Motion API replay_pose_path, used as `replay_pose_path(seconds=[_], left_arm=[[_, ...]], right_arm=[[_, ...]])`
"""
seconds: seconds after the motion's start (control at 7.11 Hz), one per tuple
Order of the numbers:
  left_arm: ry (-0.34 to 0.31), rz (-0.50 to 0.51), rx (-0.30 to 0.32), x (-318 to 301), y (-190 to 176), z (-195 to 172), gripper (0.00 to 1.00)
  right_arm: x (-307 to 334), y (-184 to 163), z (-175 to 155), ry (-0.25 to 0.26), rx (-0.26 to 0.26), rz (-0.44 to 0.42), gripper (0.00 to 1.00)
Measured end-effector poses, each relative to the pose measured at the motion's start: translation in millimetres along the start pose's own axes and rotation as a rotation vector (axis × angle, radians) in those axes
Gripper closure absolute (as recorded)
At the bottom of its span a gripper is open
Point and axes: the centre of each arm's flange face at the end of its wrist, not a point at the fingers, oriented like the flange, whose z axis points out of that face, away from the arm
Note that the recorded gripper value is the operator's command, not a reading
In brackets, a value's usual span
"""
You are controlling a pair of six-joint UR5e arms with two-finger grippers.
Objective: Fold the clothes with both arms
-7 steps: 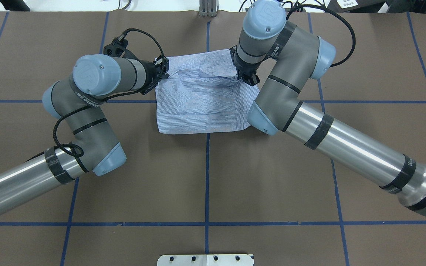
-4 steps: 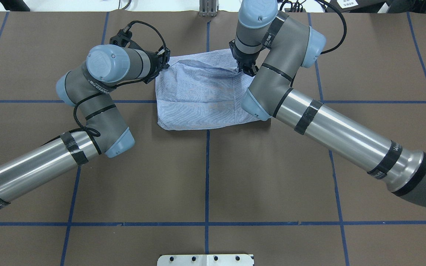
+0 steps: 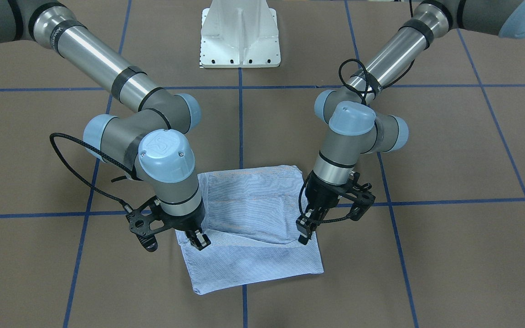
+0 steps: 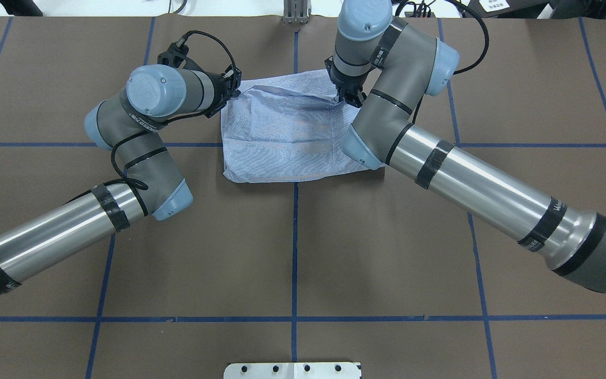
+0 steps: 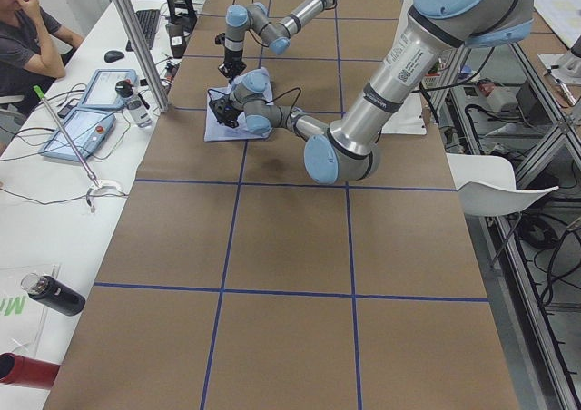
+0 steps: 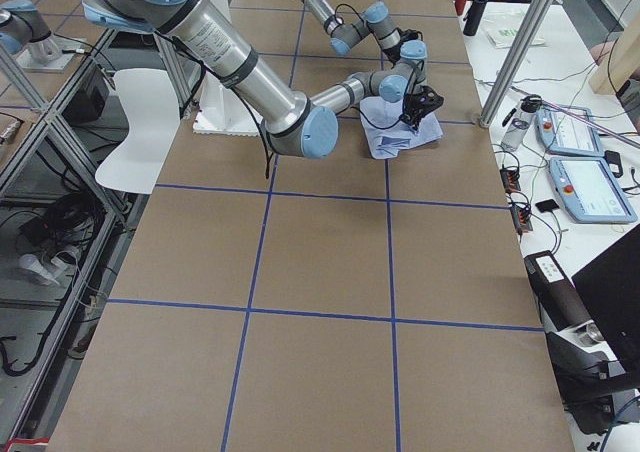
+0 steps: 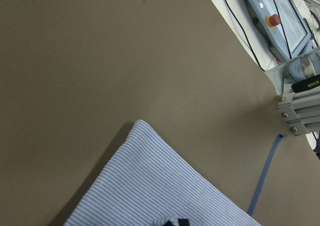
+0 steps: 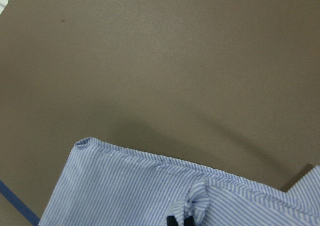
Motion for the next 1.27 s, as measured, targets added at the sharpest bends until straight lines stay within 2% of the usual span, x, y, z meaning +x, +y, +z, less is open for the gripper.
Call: replay_pose_path(seconds=[0.14,0.7,0.84,0.98,1.27], left_arm=[[0.002,0.012,0.004,-2,-5,2,0.31],[0.029,0.044,0.018,8,-45,-7,0.30],[0.035,0.090,-0.004,11,-60,-17,0.22],[0.034,0.167,-0.040,3,-78,-34,0.01],[0.024,0.400,-0.092,-42,-111,-80,0.01]], right_arm=[[-7,-2,1,-0.003,0.002,-0.004,0.00],[-45,-39,-28,-0.040,-0.014,-0.055,0.00],[-44,-45,-31,-0.043,-0.018,-0.089,0.00],[-31,-56,-34,-0.049,-0.021,-0.154,0.00],[27,-108,-41,-0.039,-0.034,-0.330,0.00]])
